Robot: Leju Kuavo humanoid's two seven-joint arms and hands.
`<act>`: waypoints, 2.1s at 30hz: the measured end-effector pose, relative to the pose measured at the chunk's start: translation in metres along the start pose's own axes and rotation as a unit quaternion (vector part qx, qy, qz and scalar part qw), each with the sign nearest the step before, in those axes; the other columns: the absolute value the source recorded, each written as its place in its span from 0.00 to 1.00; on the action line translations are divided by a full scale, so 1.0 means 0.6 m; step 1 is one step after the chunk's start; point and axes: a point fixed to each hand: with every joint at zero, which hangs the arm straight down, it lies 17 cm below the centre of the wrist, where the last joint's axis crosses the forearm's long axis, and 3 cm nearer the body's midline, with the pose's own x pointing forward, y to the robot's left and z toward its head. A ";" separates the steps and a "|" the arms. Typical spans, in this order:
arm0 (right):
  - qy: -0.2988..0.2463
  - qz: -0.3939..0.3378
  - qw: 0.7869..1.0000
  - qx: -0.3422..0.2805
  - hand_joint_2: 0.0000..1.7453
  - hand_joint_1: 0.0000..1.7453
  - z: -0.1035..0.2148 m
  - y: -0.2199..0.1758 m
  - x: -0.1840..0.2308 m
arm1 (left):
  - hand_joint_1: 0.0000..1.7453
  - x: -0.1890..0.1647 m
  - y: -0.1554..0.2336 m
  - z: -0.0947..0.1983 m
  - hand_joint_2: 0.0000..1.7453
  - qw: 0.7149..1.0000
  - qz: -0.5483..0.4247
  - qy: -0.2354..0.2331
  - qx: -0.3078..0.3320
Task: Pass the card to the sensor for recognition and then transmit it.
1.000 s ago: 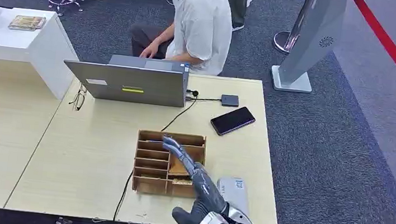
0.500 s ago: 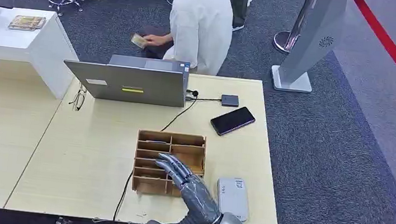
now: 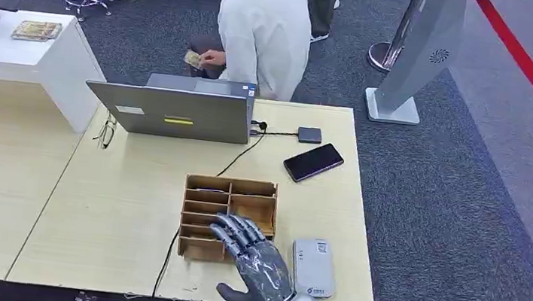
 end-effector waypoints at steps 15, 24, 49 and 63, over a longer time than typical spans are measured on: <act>0.025 0.079 0.996 0.019 1.00 0.00 0.010 0.021 -0.052 | 0.00 0.001 0.002 0.000 0.00 1.000 -0.006 0.002 0.006; 0.051 0.130 0.990 0.033 1.00 0.00 0.031 0.027 -0.102 | 0.00 -0.006 -0.028 0.025 0.00 0.999 0.007 0.007 0.035; 0.084 0.134 0.987 0.033 1.00 0.00 0.050 0.020 -0.139 | 0.00 -0.006 -0.030 0.020 0.00 1.000 0.021 0.013 0.014; 0.078 0.112 0.990 0.030 1.00 0.18 0.043 0.021 -0.125 | 0.00 -0.005 -0.027 0.018 0.00 1.000 0.021 0.013 0.014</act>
